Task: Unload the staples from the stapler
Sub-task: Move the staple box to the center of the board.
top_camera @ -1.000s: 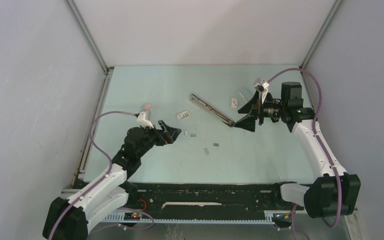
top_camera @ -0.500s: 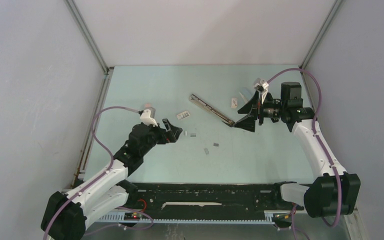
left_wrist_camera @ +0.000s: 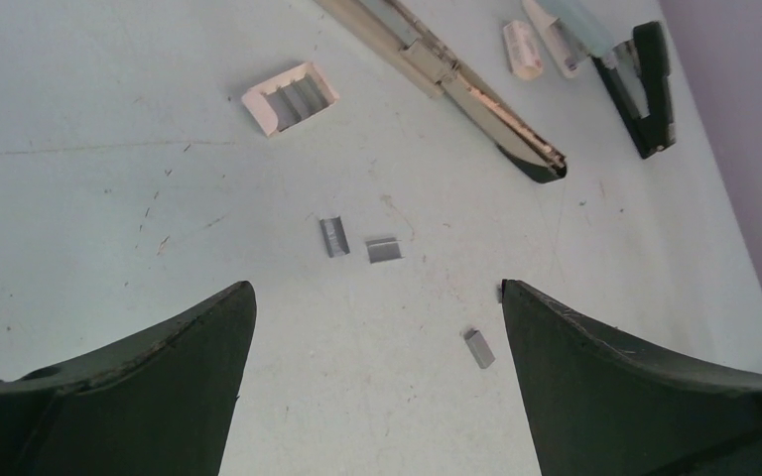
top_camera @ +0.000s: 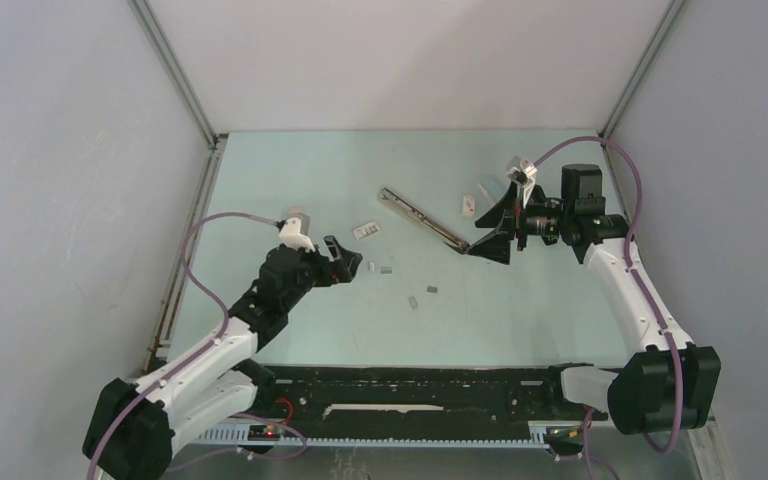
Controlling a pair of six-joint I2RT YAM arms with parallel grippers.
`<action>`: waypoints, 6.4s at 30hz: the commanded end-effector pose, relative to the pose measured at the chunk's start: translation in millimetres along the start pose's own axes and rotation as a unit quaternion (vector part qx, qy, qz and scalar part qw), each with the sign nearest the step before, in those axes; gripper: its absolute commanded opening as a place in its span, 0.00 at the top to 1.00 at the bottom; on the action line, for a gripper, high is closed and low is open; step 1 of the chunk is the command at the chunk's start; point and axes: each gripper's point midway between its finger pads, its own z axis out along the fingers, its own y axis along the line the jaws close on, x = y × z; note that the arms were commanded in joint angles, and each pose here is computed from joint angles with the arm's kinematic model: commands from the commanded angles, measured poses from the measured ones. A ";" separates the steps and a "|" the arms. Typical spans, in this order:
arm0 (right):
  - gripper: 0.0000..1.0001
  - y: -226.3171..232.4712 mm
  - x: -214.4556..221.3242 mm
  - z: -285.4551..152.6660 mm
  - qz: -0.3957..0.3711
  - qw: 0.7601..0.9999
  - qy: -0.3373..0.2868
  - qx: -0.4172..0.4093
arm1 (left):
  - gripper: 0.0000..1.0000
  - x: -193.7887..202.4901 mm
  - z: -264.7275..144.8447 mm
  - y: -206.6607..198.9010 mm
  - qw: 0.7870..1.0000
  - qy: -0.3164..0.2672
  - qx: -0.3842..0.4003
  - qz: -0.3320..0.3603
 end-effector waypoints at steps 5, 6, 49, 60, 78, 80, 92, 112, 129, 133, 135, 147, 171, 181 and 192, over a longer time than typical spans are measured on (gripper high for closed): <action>0.00 3.6 -0.5 1.7 -0.011 1.000 -0.001 -0.010 | 0.02 -23.1 21.0 -8.6 0.999 0.003 -0.020 0.028; 0.00 3.5 -0.4 1.8 -0.011 1.000 -0.001 -0.010 | 0.02 -23.5 24.0 -8.9 0.999 0.007 -0.021 0.032; 0.00 -0.4 4.6 3.4 -0.005 1.000 0.003 -0.015 | 0.19 -34.7 114.7 25.9 0.987 0.113 -0.057 0.098; 0.00 0.8 3.8 3.5 -0.006 1.000 0.002 -0.017 | 0.19 -52.0 126.2 35.3 0.989 0.124 -0.051 0.068; 0.00 2.7 1.9 0.5 -0.009 1.000 -0.002 -0.019 | 0.28 -59.2 160.5 50.7 0.986 0.157 -0.050 0.013; 0.00 2.9 1.8 0.3 -0.009 1.000 -0.002 -0.019 | 0.28 -58.9 163.5 52.9 0.986 0.159 -0.053 0.007; 0.00 4.2 0.8 -1.4 -0.010 1.000 -0.005 -0.021 | 0.29 -56.7 171.8 63.2 0.982 0.177 -0.064 -0.005; 0.00 5.6 -1.1 -4.8 -0.012 1.000 -0.010 -0.021 | 0.34 -50.6 184.9 69.7 0.977 0.206 -0.054 -0.007; 0.00 5.1 -0.9 -4.9 -0.010 1.000 -0.010 -0.022 | 0.34 -47.7 186.0 75.2 0.975 0.212 -0.062 -0.003; 0.00 5.0 -0.6 -4.8 -0.010 1.000 -0.010 -0.022 | 0.34 -48.5 185.2 74.9 0.975 0.212 -0.062 -0.001; 0.00 4.7 -0.2 -4.5 -0.009 1.000 -0.010 -0.023 | 0.34 -48.4 184.8 75.1 0.975 0.212 -0.062 0.000; 0.00 4.1 0.2 -4.3 -0.007 1.000 -0.009 -0.023 | 0.35 -46.8 191.1 76.3 0.974 0.219 -0.063 -0.005; 0.00 4.2 -0.4 -5.6 -0.008 1.000 -0.011 -0.022 | 0.67 -7.2 205.6 80.4 0.958 0.281 -0.057 -0.026; 0.00 5.5 -1.5 -6.3 -0.010 1.000 -0.012 -0.023 | 0.74 15.0 196.9 72.1 0.950 0.307 -0.042 -0.024; 0.00 6.4 -1.6 -6.4 -0.010 1.000 -0.013 -0.024 | 0.75 30.4 183.7 65.3 0.946 0.322 -0.032 -0.019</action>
